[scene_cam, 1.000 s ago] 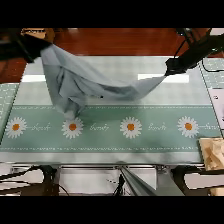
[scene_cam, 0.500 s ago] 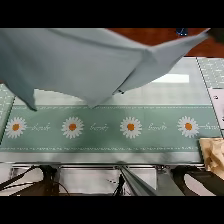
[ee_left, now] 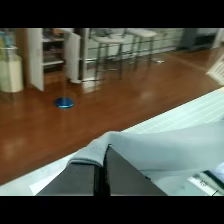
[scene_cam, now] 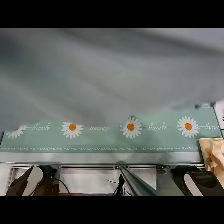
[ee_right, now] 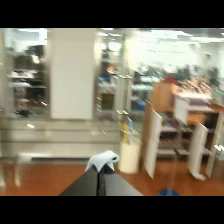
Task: Fold the shirts.
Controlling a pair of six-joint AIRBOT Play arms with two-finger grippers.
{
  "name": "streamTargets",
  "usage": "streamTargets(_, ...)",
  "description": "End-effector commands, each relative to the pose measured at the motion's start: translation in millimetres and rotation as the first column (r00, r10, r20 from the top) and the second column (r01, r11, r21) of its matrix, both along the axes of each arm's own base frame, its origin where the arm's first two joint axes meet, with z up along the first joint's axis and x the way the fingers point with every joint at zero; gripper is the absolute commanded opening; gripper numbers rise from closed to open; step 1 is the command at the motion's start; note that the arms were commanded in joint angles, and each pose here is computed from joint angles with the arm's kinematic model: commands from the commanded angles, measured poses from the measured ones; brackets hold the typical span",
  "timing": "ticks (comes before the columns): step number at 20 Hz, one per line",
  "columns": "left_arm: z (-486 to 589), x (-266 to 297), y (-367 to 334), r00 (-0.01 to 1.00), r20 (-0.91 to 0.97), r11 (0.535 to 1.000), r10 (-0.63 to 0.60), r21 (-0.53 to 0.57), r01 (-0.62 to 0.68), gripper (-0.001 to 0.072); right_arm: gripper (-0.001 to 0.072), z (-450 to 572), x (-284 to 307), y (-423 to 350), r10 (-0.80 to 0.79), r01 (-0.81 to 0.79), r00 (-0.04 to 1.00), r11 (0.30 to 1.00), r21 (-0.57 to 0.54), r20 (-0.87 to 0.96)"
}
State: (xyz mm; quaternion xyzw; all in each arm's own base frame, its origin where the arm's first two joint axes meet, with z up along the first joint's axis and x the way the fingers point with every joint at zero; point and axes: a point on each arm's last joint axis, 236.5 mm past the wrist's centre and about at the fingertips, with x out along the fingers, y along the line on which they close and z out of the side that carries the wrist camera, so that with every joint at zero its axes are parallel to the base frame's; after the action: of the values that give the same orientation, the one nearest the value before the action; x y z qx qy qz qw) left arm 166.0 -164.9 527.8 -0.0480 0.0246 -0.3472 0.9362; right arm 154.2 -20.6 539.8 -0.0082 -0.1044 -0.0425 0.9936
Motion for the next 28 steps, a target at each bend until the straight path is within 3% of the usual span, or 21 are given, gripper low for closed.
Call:
streamTargets(1,-34,-12,3,0.984,-0.101,0.988,0.146,0.071,-0.139,0.0021,0.0013,-46,-9,-20,-0.085,0.086,0.978,0.996,-0.006,-0.188)
streamTargets(4,-71,4,20,0.953,-0.274,0.992,0.126,0.048,-0.117,0.0021,0.0013,-87,48,-20,-0.105,0.069,0.915,0.992,-0.105,-0.389)
streamTargets(7,-103,39,50,0.908,-0.404,0.989,0.113,-0.043,-0.142,0.0021,0.0013,-113,138,-5,-0.055,-0.006,0.875,0.992,-0.124,-0.481)
streamTargets(12,-192,97,97,0.78,-0.626,0.96,0.002,-0.217,-0.177,0.0021,0.0013,-199,296,52,0.193,-0.191,0.789,0.979,0.065,-0.583)
streamTargets(16,-279,135,123,0.622,-0.773,0.898,-0.127,-0.356,-0.258,0.0021,0.0013,-302,363,83,0.331,-0.226,0.635,0.943,0.242,-0.697)
streamTargets(18,-318,155,135,0.558,-0.822,0.889,-0.117,-0.337,-0.311,0.0021,0.0013,-344,379,89,0.353,-0.213,0.569,0.935,0.282,-0.743)
streamTargets(22,-383,184,155,0.454,-0.891,0.914,-0.03,-0.208,-0.348,0.0021,0.0014,-408,399,89,0.352,-0.178,0.48,0.936,0.304,-0.804)
streamTargets(28,-441,239,178,0.4,-0.916,0.865,0.017,-0.187,-0.465,0.0022,0.0015,-456,411,88,0.347,-0.147,0.42,0.938,0.315,-0.839)
